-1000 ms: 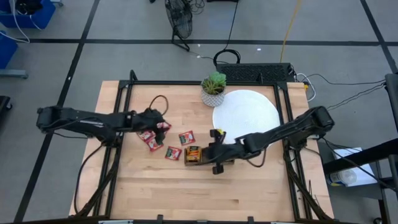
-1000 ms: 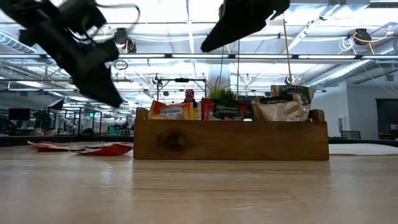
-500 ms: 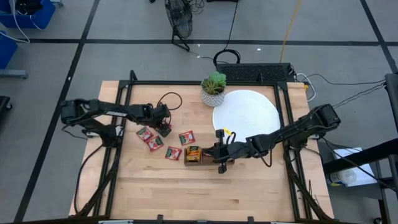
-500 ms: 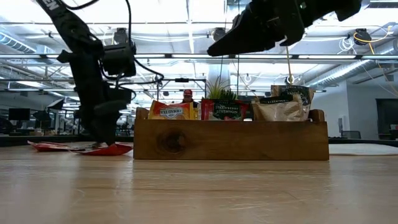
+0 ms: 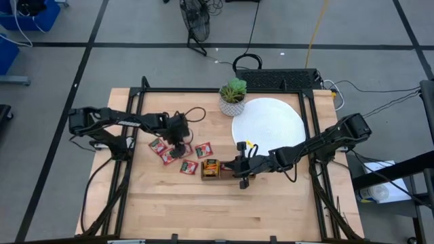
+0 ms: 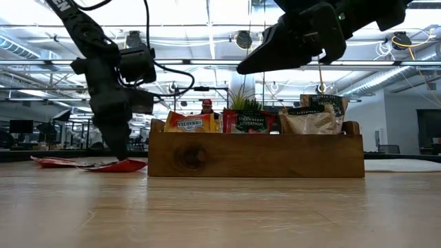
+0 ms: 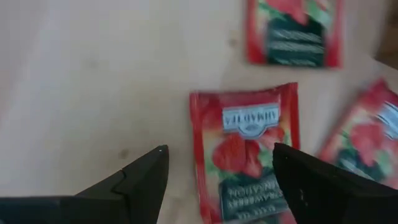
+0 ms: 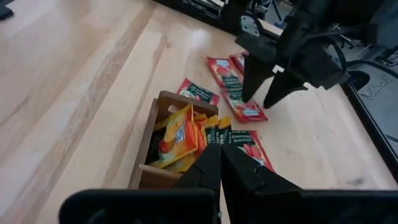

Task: Pick & Place Tea
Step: Put the red tea bag into the middle section of the wooden organizer

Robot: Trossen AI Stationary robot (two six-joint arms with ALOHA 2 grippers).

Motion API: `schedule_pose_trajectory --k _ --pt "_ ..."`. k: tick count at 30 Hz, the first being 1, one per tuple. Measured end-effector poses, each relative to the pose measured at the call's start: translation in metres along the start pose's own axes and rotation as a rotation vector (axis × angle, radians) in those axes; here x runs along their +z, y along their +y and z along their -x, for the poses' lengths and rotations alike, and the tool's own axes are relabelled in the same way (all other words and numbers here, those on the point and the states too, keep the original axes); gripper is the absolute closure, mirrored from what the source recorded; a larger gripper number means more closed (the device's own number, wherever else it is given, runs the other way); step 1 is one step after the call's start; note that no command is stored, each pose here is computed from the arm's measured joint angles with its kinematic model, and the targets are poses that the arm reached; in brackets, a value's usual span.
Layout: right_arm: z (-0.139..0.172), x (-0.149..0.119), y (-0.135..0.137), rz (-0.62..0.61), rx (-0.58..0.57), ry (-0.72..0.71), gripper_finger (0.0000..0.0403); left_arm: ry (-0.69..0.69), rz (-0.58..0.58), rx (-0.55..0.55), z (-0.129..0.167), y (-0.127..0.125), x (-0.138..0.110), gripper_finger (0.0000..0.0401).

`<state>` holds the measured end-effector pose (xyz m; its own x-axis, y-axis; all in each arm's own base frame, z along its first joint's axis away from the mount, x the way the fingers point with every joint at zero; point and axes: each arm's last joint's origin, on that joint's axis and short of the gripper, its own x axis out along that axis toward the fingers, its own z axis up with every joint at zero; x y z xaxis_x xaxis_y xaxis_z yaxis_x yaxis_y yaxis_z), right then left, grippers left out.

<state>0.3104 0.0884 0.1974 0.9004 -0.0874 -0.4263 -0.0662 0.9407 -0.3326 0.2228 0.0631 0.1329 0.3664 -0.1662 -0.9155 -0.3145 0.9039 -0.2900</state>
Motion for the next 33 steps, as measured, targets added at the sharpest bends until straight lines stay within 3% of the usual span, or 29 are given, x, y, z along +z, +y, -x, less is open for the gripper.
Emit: schedule_pose_trajectory --k 3,13,18,21,23,25,30,33 --pt "0.000 0.000 0.000 0.000 0.000 0.001 0.0403 0.027 -0.036 -0.064 -0.001 -0.005 -0.002 0.0118" --pt "0.000 0.000 0.000 -0.004 0.000 -0.004 0.0403 0.038 -0.123 -0.065 0.006 -0.012 -0.007 0.0119" --pt "0.000 -0.001 0.000 -0.024 0.002 0.005 0.0403 0.019 -0.151 -0.151 0.010 -0.025 -0.008 0.0119" --pt "0.000 -0.001 0.000 -0.024 0.002 0.006 0.0403 -0.057 -0.200 0.005 0.005 -0.034 -0.003 0.0125" --pt "0.000 0.000 0.000 -0.025 0.002 0.005 0.0403 -0.095 -0.216 0.104 0.003 -0.040 -0.001 0.0151" --pt "0.000 0.000 0.000 -0.025 0.002 0.004 0.0403 -0.109 -0.254 0.122 -0.001 -0.046 -0.001 0.0196" --pt "0.000 0.000 0.000 -0.025 0.002 0.004 0.0403 -0.109 -0.310 0.015 -0.002 -0.059 -0.003 0.0367" --pt "0.000 0.000 0.000 -0.029 0.002 0.003 0.0403 -0.076 -0.294 -0.030 -0.003 -0.064 -0.007 0.0386"
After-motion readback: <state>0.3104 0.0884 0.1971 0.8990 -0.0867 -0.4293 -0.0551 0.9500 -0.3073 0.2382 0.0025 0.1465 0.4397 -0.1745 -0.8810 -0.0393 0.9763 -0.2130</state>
